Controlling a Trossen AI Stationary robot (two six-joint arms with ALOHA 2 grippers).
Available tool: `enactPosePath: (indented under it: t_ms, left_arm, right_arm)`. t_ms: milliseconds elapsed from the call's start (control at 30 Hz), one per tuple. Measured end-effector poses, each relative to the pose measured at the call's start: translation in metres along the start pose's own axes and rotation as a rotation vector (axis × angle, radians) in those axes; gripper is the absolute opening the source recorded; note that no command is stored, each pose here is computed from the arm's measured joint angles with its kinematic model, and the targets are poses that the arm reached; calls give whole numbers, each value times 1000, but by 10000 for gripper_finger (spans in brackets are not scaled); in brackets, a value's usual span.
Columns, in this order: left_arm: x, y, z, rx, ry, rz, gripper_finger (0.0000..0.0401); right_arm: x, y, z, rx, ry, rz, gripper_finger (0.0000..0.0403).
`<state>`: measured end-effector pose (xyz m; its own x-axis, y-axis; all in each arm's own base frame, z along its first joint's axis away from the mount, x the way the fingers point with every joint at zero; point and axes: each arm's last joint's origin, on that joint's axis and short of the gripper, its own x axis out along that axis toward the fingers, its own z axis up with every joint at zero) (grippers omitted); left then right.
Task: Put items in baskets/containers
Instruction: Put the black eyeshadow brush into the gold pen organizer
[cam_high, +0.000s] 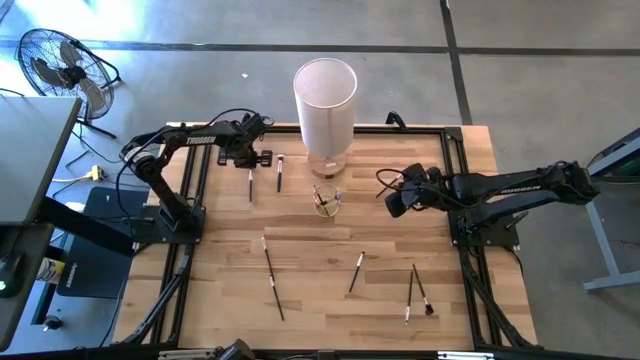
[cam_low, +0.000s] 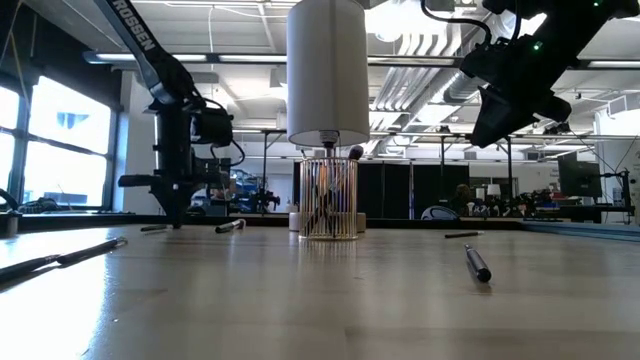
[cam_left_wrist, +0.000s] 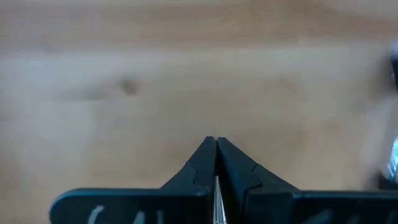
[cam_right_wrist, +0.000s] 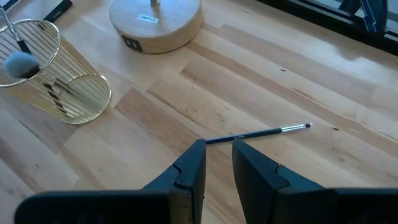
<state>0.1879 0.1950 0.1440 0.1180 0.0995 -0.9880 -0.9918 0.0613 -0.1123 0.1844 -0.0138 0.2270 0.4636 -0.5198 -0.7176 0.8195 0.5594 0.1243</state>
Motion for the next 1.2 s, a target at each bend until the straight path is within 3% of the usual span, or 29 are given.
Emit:
enactPosePath:
  t_ms: [100, 300, 533, 733, 1033, 1200]
  left_arm:
    - [-15, -3, -13, 29, 25, -44, 2]
    - [-71, -14, -33, 40, -183, -178, 1]
    - [-141, -37, -68, 114, -535, -547, 0]
    - [-176, -66, -95, 371, -828, -777, 0]
    - [-179, -115, -113, 703, -1083, -1001, 0]
    - [-158, -136, -117, 874, -1056, -1070, 0]
  right_arm:
    - [0, 0, 0, 0, 5, 4, 74]
    - [0, 0, 0, -33, 7, 6, 74]
    - [0, 0, 0, -80, 6, 2, 74]
    - [0, 0, 0, -87, 5, 2, 74]
    - [0, 0, 0, -80, 4, 1, 74]
    - [0, 0, 0, -58, 9, 6, 74]
